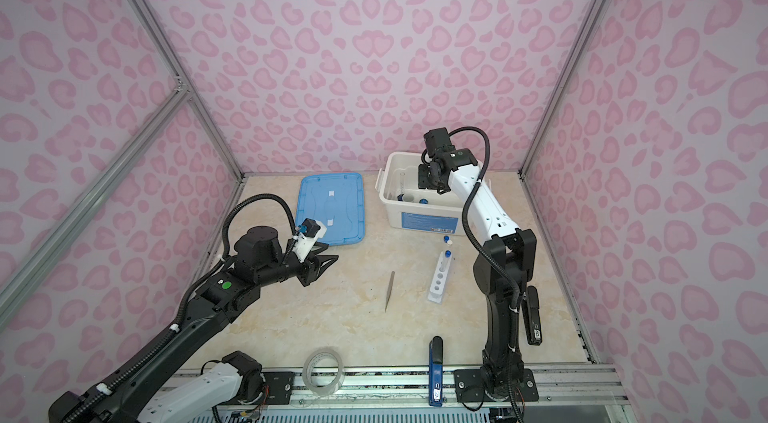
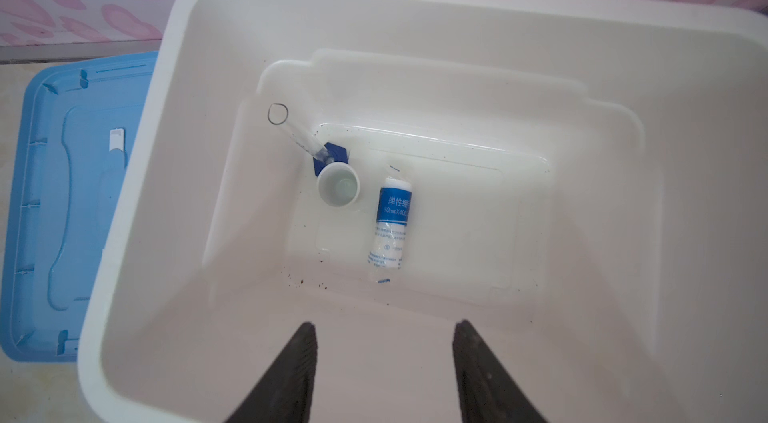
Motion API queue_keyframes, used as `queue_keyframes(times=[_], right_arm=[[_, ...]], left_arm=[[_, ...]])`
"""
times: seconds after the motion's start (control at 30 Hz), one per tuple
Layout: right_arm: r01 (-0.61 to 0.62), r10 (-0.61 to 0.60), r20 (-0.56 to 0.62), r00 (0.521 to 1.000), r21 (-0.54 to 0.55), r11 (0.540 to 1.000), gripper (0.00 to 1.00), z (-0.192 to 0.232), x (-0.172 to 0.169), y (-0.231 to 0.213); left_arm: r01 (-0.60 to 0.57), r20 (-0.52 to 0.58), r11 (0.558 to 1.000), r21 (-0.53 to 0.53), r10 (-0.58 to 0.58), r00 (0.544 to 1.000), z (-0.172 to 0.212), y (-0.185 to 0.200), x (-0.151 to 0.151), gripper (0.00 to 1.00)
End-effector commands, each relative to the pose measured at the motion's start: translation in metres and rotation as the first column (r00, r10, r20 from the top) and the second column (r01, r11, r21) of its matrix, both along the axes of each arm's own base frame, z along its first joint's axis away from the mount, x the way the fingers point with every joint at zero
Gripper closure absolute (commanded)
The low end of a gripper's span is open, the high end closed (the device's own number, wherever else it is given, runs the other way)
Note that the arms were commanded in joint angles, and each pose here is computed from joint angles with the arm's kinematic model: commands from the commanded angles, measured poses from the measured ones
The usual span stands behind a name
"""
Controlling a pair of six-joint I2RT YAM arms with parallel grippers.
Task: Organize the chemistry lab equipment
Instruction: 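Move right gripper out of the bin down over the steel tweezers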
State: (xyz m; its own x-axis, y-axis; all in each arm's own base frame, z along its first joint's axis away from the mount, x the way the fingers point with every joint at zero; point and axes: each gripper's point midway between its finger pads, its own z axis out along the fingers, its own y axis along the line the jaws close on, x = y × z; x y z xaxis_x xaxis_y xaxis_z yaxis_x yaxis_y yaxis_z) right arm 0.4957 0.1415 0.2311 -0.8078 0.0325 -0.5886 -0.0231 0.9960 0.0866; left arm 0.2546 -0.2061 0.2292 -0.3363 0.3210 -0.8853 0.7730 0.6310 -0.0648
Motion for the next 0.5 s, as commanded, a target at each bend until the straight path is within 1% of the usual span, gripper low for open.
queue_keyframes(times=[0.0, 0.1, 0.17, 0.3, 0.4, 0.43, 0.47], right_arm=[[-0.005, 0.006, 0.049, 0.999, -0.024, 1.000, 0.47, 0.017, -0.012, 0.001], [-0.001, 0.006, 0.092, 0.996, -0.063, 0.998, 0.47, 0.029, -0.034, 0.003], [0.002, 0.006, 0.099, 0.995, -0.074, 0.997, 0.47, 0.029, -0.052, 0.005], [-0.030, 0.034, 0.082, 0.996, -0.055, 0.998, 0.48, 0.014, -0.094, 0.024], [-0.045, 0.048, 0.060, 0.997, -0.061, 0.997, 0.48, 0.002, -0.122, 0.036], [-0.051, 0.053, 0.049, 0.997, -0.043, 0.998, 0.49, -0.002, -0.131, 0.041], [-0.062, 0.063, 0.016, 0.998, -0.027, 0.998, 0.49, -0.014, -0.141, 0.046]], left_arm=[[0.028, 0.037, 0.999, -0.046, -0.027, 0.999, 0.014, -0.008, 0.002, 0.53], [0.036, 0.040, 0.998, -0.055, -0.034, 0.999, 0.015, -0.009, 0.002, 0.52], [0.046, 0.039, 0.998, -0.051, -0.044, 0.998, 0.015, -0.010, 0.000, 0.52], [0.049, 0.040, 0.998, -0.039, -0.048, 0.998, 0.014, -0.008, -0.001, 0.52], [0.049, 0.045, 0.998, -0.030, -0.048, 0.998, 0.012, -0.007, -0.003, 0.52], [0.048, 0.048, 0.998, -0.032, -0.046, 0.998, 0.012, -0.007, -0.002, 0.52], [0.050, 0.046, 0.998, -0.031, -0.048, 0.998, 0.011, -0.007, -0.003, 0.52]])
